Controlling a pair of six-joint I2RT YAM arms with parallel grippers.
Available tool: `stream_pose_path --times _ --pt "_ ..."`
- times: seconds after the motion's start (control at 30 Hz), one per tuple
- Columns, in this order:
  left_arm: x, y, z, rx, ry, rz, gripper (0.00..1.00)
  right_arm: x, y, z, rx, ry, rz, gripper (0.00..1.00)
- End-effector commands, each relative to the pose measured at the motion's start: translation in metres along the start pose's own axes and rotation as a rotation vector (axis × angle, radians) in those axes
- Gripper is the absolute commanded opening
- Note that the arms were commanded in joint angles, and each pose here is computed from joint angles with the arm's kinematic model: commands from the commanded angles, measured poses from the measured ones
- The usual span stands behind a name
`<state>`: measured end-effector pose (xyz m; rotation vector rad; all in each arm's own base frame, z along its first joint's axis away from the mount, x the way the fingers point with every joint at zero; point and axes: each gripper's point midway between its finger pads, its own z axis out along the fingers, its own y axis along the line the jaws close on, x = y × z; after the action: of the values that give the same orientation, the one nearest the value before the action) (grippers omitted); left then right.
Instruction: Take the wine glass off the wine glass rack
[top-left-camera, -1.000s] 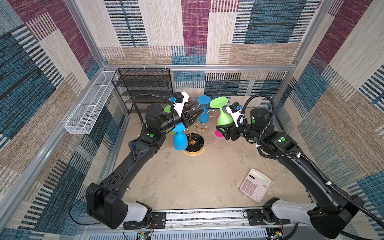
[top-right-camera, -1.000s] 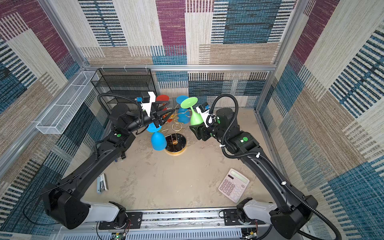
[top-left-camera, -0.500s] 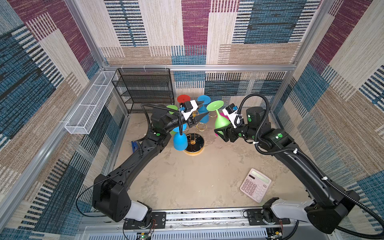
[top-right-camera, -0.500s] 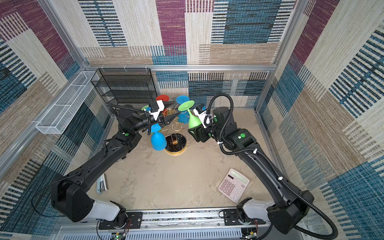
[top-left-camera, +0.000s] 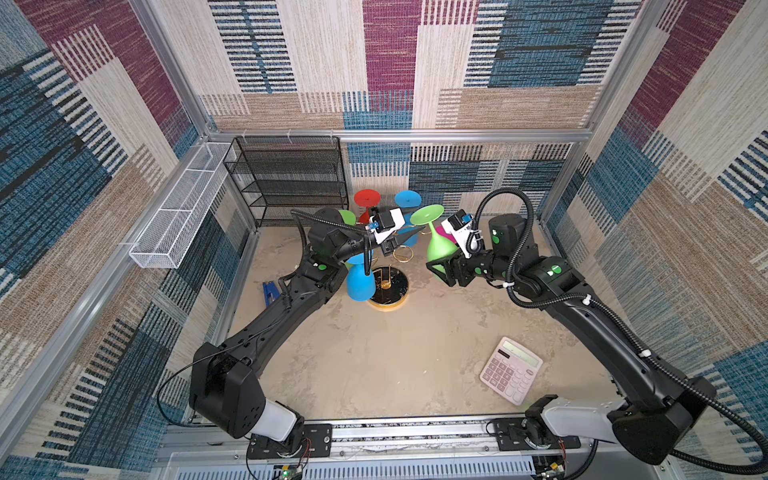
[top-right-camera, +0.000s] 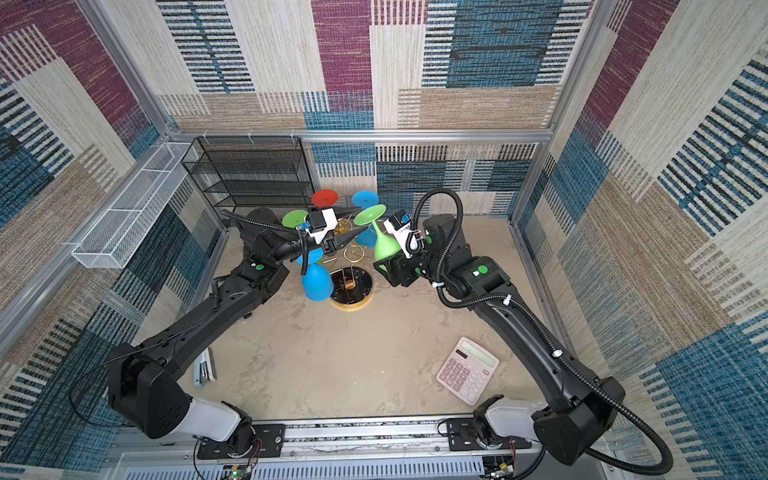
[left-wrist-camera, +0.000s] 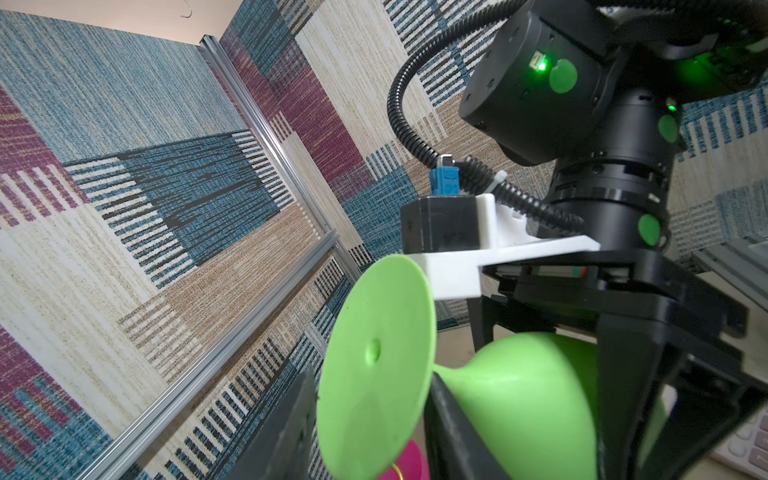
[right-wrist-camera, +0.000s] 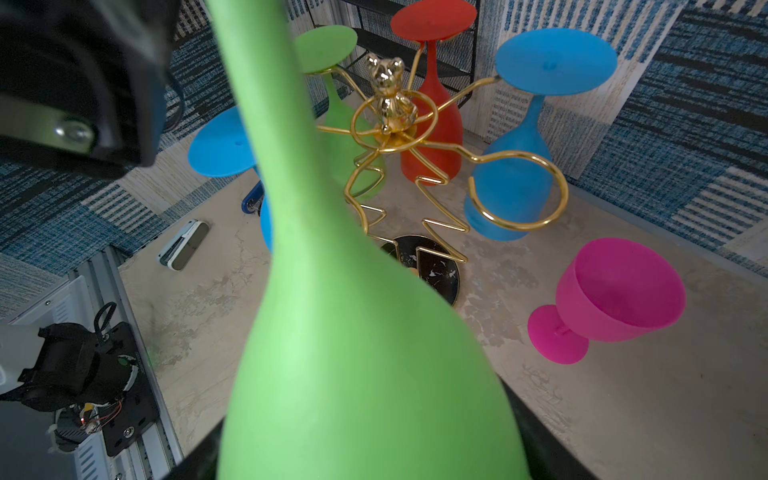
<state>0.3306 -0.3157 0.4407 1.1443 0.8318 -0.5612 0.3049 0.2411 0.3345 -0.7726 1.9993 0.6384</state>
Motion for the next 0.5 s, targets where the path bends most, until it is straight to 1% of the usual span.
stream_pose_path --times 0.0,0.1,0.2,0.27,0.37,0.43,0.47 --pt "-0.0028 -0.0006 0.0019 0.008 -0.004 0.053 0.41 -0.0024 0.0040 -0.0005 -0.019 -0.004 0.004 0.46" --pt "-0.0028 -0.0022 0.0038 0.012 -0.006 0.061 0.35 -0.0023 0.0050 -0.0004 -0.022 0.000 0.005 0.46" --pt "-0.0033 -0.0018 0.0046 0.007 -0.005 0.069 0.24 -0.0024 0.0050 0.0002 -0.022 0.001 0.006 0.47" --pt "-0.0028 -0.0022 0.0052 0.005 -0.003 0.070 0.18 -0.0028 0.0055 0.0005 -0.025 0.001 0.007 0.48" --pt "-0.0032 -0.0016 0.0052 -0.002 -0.001 0.071 0.08 -0.0043 0.0070 0.0004 -0.032 -0.003 0.009 0.51" --pt "-0.0045 0.0000 0.0047 -0.011 0.000 0.074 0.00 -0.0064 0.0081 -0.0003 -0.037 -0.011 0.011 0.55" --pt "-0.0053 0.0008 0.0047 -0.018 0.000 0.077 0.00 -0.0078 0.0084 -0.0008 -0.038 -0.016 0.013 0.59"
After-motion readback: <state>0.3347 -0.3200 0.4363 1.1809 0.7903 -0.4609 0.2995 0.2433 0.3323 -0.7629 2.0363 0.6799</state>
